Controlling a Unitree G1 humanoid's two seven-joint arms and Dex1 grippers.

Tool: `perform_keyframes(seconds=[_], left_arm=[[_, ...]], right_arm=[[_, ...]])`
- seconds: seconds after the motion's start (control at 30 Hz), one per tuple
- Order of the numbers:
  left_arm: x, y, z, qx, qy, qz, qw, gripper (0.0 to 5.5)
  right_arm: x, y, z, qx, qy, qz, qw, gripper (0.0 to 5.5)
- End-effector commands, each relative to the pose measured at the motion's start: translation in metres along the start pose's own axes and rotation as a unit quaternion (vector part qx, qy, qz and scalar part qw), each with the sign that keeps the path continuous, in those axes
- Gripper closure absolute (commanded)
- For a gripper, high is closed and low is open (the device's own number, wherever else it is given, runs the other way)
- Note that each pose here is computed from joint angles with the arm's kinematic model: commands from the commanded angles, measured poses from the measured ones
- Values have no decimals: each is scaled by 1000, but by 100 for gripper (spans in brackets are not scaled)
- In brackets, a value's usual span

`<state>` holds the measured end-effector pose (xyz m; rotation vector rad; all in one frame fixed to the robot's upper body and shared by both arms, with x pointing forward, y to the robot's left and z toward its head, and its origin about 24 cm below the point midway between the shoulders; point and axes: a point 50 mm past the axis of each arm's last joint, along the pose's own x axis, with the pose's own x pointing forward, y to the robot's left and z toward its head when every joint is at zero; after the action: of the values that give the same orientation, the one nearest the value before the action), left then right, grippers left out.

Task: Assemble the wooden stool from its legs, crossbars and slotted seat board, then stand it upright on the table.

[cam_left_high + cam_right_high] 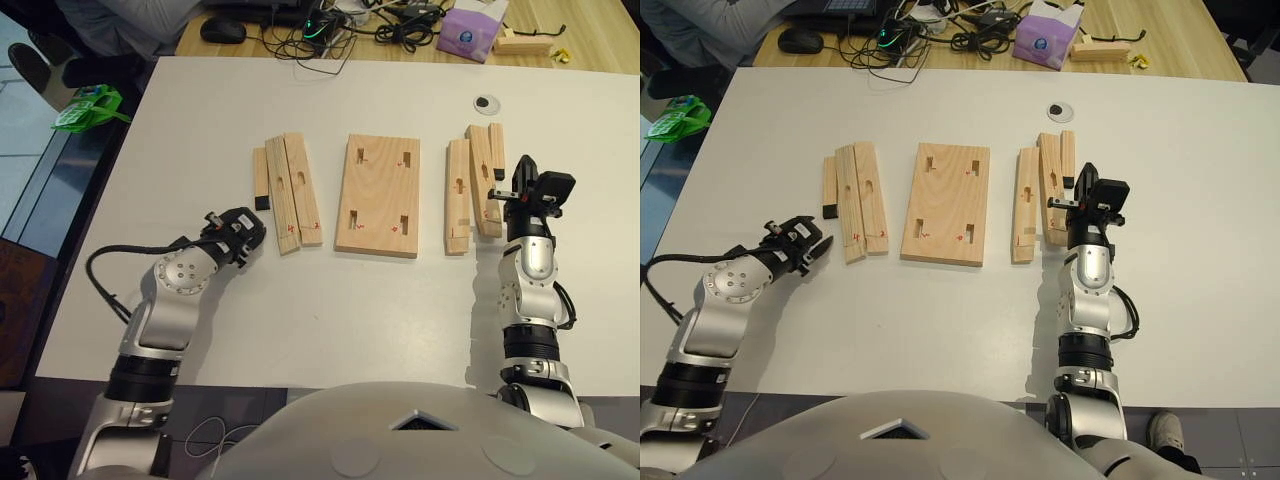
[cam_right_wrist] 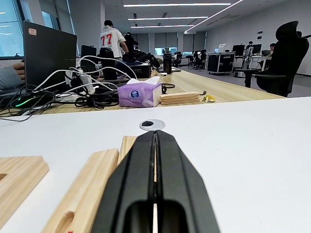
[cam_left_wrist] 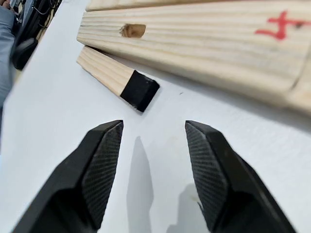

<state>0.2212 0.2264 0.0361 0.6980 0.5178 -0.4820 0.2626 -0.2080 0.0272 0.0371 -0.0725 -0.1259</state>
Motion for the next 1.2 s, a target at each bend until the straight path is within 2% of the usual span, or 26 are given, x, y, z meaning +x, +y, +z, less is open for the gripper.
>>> perform_keyframes(seconds=[0.03, 0.23, 0.37, 0.47, 0.53, 0.67, 0.77, 1.03, 1.13, 1.2], left_arm=[[1, -9, -5, -63, 23, -6, 998, 264], [6, 7, -20, -136, 49, 75, 987, 182], [13, -7, -15, -225, 40, 34, 973, 125], [13, -18, -11, -255, 39, -10, 966, 84], [14, -20, -11, -270, 43, -7, 962, 84], [30, -23, -28, -361, 73, 59, 928, 84], [37, -33, -35, -394, 86, 76, 912, 84], [50, -45, -41, -416, 106, 74, 900, 84], [52, -48, -43, -430, 106, 64, 894, 84], [53, -50, -42, -440, 103, 55, 890, 108]], right_arm=[[6, 1, 3, -4, 0, 7, 1000, 550], [6, 2, 5, -2, -9, 2, 1000, 550], [6, 0, 6, -2, -13, -4, 1000, 550], [6, 0, 6, -2, -14, -7, 1000, 550], [5, 1, 5, -1, -13, -8, 1000, 550], [6, 10, 1, 9, -5, -2, 1000, 550], [9, 14, 3, 11, -8, 8, 1000, 550], [12, 14, 4, 8, -11, 7, 1000, 550], [13, 24, 11, -10, -32, 41, 999, 550], [12, 31, 15, -18, -46, 58, 997, 550]])
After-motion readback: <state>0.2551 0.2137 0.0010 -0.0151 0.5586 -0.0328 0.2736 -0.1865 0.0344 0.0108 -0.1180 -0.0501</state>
